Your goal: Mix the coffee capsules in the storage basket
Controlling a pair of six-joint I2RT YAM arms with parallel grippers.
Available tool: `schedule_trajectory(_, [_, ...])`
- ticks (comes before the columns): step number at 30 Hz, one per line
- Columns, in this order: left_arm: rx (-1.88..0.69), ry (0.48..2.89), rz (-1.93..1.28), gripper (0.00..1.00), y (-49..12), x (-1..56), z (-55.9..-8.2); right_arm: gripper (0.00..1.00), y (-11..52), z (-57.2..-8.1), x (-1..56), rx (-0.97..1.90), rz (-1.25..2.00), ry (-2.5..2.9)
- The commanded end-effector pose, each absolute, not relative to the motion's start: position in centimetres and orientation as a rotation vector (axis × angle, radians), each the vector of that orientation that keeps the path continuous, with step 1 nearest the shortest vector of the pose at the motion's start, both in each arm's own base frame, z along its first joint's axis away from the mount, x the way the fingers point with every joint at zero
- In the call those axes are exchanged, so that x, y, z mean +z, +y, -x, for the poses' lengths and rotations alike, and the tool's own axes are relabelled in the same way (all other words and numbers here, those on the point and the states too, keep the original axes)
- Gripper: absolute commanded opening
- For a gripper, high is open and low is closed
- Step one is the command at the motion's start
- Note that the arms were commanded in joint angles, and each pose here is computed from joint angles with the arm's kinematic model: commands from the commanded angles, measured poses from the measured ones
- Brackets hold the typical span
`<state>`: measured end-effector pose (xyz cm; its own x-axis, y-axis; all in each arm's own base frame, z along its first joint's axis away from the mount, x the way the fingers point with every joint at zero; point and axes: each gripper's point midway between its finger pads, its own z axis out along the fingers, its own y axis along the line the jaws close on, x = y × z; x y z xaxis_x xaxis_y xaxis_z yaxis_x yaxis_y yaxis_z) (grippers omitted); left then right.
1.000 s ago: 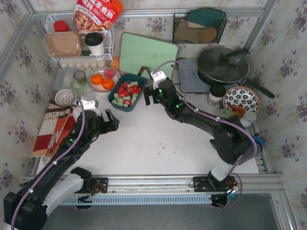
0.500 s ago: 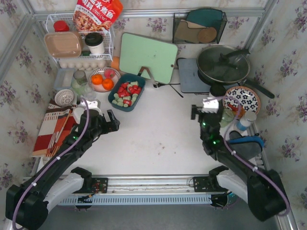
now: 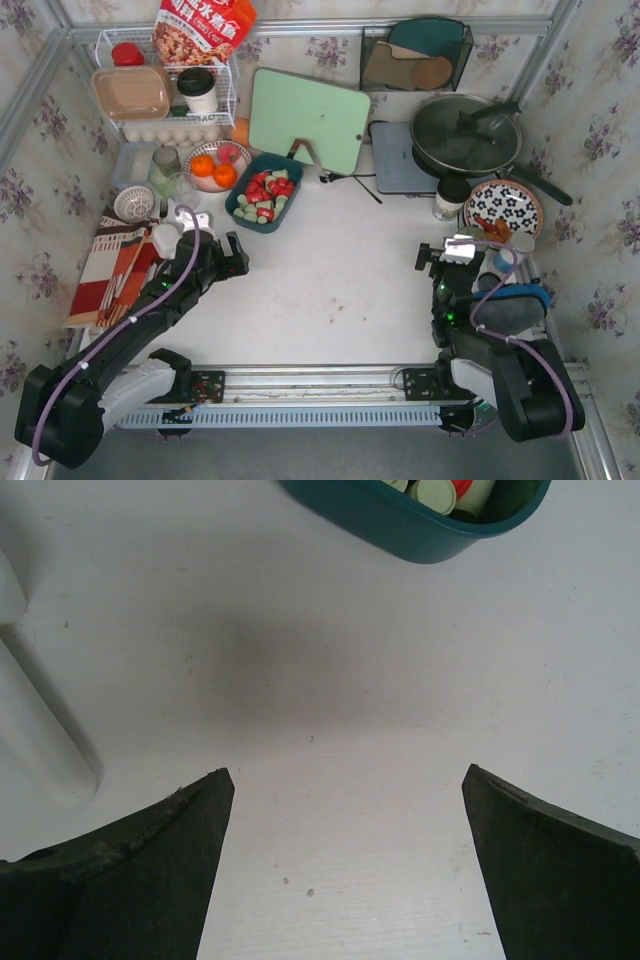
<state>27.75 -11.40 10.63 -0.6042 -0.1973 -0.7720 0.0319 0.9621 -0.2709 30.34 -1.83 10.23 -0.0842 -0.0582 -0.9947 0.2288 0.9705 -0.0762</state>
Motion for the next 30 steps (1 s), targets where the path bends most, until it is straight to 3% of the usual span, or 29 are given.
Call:
schedule_trajectory(1, [-0.302, 2.145, 0.116, 0.99, -11.3, 11.2, -28.8, 1.00, -1.4, -31.9, 13.9, -0.139, -0.153, 1.486])
schedule_trajectory(17, [-0.156, 2.140, 0.135, 0.99, -9.4, 11.1, -29.8, 1.00, -1.6, -34.9, 12.1, 0.014, -0.209, 1.480])
schedule_trajectory(30, [-0.027, 1.981, 0.212, 1.00, -6.7, 17.4, -30.7, 1.00, -0.8, -36.7, 11.5, 0.027, -0.144, 1.533])
